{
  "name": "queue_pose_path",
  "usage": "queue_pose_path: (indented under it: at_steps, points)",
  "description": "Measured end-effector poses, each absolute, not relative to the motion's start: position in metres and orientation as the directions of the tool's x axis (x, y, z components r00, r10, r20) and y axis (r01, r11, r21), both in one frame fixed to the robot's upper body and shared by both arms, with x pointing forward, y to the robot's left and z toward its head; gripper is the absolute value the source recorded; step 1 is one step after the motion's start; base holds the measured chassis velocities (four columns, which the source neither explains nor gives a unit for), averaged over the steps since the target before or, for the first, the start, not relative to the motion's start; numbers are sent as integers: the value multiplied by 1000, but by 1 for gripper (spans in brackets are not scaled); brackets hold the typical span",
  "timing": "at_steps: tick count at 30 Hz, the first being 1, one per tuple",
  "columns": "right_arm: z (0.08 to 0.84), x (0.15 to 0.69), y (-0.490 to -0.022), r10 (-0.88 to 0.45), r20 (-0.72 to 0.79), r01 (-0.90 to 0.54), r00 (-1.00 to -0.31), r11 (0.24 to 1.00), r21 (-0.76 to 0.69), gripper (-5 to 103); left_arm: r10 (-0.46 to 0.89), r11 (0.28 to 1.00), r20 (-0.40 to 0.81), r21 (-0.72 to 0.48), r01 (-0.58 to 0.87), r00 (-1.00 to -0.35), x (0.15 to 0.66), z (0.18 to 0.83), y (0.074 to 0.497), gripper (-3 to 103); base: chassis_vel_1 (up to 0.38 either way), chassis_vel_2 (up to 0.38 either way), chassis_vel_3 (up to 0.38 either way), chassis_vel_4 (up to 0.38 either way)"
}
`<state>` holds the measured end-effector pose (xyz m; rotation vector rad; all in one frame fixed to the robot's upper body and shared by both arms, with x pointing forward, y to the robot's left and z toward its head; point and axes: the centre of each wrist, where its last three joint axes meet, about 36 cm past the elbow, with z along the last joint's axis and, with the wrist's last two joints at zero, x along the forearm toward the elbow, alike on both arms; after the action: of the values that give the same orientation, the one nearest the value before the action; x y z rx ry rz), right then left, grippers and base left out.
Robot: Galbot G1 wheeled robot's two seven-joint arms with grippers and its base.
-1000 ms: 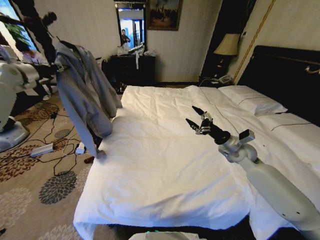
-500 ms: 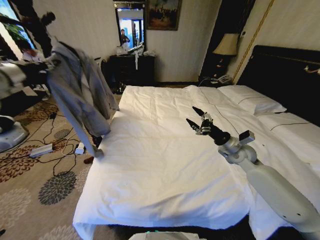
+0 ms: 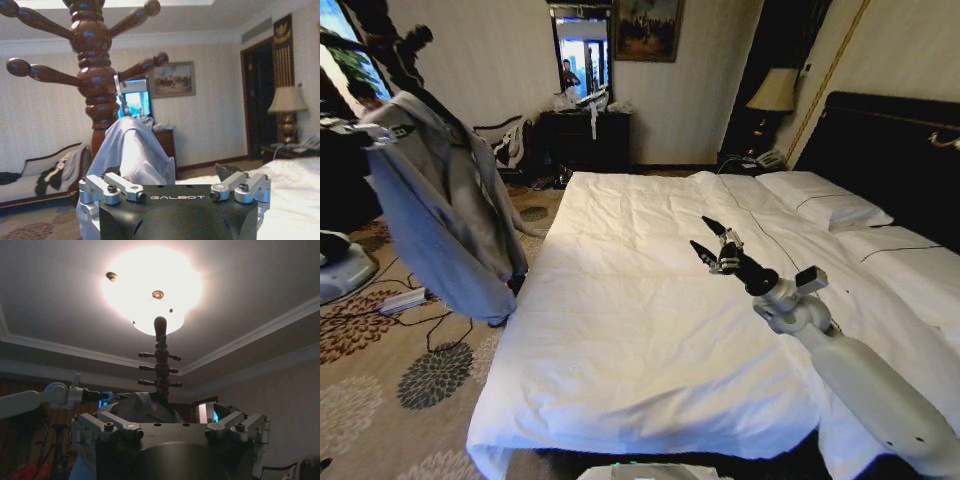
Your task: Pick up the clothes from the bed and hang them on the clothes hanger.
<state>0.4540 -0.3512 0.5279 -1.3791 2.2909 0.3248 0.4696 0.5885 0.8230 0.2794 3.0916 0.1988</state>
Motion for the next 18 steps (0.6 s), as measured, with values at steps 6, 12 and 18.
queue_pose_path:
  at_steps: [6, 12, 18]
  points:
    - [530, 449, -355, -779, -478, -877, -407, 480, -35, 100, 138, 964, 8, 227, 136, -990, 472, 816, 581, 100, 0, 0, 0, 0]
    - [531, 447, -358, -779, -475, -874, -409, 484, -41, 100, 70, 938, 6, 340, 68, -998, 477, 806, 570, 100, 0, 0, 0, 0]
    - [529, 445, -359, -770, -479, -867, -421, 497, -35, 100, 30, 945, -54, 327, 10, -998, 482, 800, 549, 100, 0, 0, 0, 0]
